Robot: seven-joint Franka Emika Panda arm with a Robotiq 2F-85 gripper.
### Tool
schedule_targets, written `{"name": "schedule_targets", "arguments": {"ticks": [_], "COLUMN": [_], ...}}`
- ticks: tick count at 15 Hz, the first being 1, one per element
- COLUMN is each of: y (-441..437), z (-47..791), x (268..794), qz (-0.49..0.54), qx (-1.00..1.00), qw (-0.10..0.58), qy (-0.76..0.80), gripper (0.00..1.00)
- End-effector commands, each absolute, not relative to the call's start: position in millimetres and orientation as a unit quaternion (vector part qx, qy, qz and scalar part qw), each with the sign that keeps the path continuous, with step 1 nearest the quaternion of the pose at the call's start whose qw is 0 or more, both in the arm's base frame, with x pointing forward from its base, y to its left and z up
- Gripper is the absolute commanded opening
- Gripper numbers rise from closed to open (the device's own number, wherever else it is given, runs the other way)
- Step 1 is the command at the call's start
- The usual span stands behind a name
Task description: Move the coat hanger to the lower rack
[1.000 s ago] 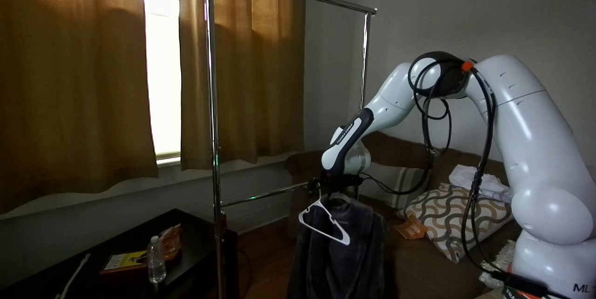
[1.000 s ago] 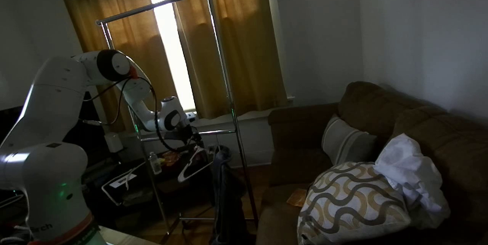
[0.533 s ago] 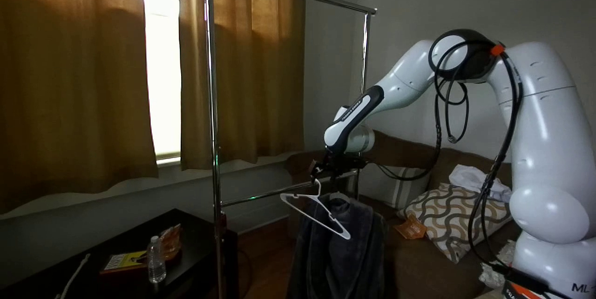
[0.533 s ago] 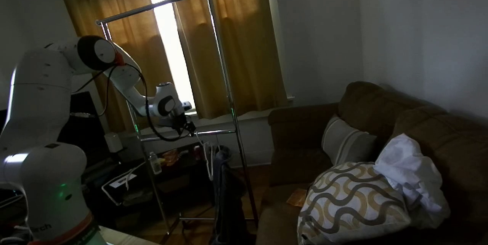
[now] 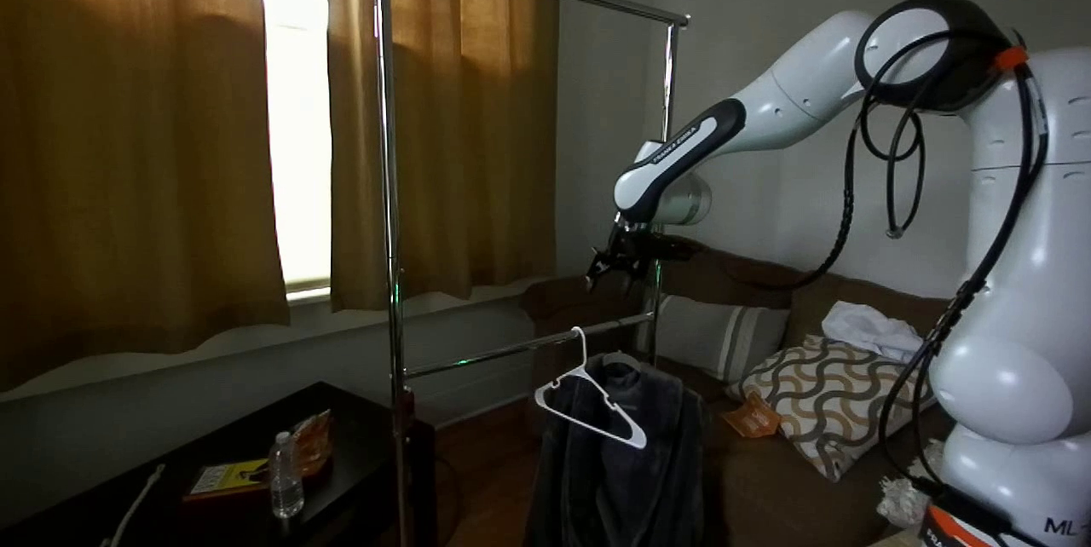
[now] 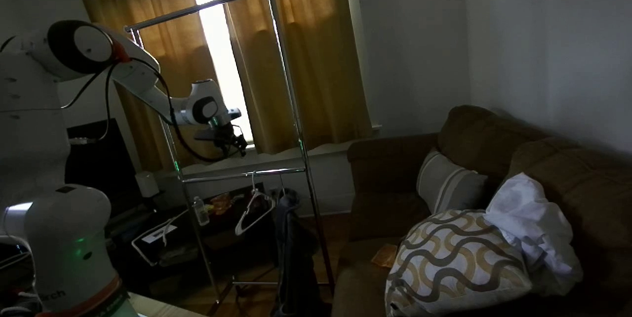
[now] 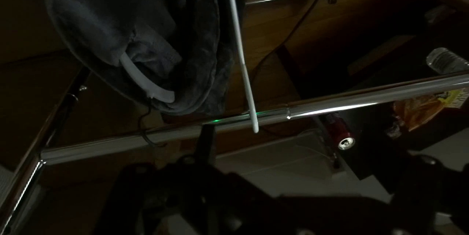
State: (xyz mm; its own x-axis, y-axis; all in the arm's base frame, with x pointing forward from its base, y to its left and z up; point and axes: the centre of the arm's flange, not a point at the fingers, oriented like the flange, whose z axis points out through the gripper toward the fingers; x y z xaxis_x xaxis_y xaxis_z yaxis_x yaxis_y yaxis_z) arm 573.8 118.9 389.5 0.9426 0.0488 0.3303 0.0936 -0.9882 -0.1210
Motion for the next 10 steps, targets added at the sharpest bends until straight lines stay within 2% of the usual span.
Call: {"name": "schedule_targets", "arguments": {"ticks": [1, 2, 10], "y": [112, 118, 117], "z": [417, 406, 416], "x": [545, 566, 556], "qz": [-0.146, -0.159, -0.153], "qx": [-0.985, -0.984, -0.985], "qw": [0.074, 0.071, 0.07], "qy": [-0.045, -0.04, -0.042], "gripper": [1.0, 1.0, 1.0]}}
